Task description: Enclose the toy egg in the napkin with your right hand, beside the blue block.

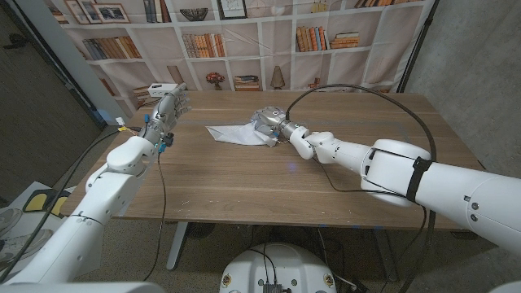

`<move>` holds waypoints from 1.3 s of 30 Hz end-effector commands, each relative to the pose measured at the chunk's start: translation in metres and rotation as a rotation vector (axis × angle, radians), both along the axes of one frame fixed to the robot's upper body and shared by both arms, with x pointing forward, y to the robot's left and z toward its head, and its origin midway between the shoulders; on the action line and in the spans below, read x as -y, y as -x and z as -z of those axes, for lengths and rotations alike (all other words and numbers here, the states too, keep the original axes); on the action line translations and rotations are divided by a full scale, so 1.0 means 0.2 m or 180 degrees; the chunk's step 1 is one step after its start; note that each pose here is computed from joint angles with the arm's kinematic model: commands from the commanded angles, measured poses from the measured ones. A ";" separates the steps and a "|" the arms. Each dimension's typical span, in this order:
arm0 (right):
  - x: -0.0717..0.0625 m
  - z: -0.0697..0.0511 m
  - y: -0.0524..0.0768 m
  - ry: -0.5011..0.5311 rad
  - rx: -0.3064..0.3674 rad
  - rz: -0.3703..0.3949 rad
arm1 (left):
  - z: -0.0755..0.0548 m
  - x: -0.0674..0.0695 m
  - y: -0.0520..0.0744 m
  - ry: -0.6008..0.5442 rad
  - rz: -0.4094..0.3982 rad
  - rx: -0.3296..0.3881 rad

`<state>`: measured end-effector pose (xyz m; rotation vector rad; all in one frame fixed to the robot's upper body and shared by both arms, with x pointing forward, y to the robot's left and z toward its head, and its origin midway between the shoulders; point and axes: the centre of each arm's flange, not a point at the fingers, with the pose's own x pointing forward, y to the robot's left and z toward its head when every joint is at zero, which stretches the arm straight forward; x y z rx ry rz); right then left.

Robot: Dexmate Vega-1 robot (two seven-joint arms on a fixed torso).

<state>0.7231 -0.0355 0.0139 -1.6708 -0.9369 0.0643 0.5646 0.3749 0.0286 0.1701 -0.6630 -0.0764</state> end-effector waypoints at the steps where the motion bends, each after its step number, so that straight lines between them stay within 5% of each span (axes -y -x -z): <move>1: 0.04 -0.04 -0.02 -0.0032 -0.0132 0.0055 | -0.01 0.02 -0.02 -0.0034 0.0031 -0.0001; 15: 0.15 -0.13 0.04 -0.0748 -0.0190 -0.0474 | -0.02 0.04 -0.02 -0.0058 0.0054 0.0029; 22: 0.24 -0.20 0.06 -0.1465 -0.0624 -0.0882 | -0.03 0.05 -0.03 -0.0080 0.0102 0.0035; 39: 0.35 -0.36 0.20 -0.1822 -0.0649 -0.1478 | -0.06 0.01 -0.08 -0.0160 0.0127 0.0043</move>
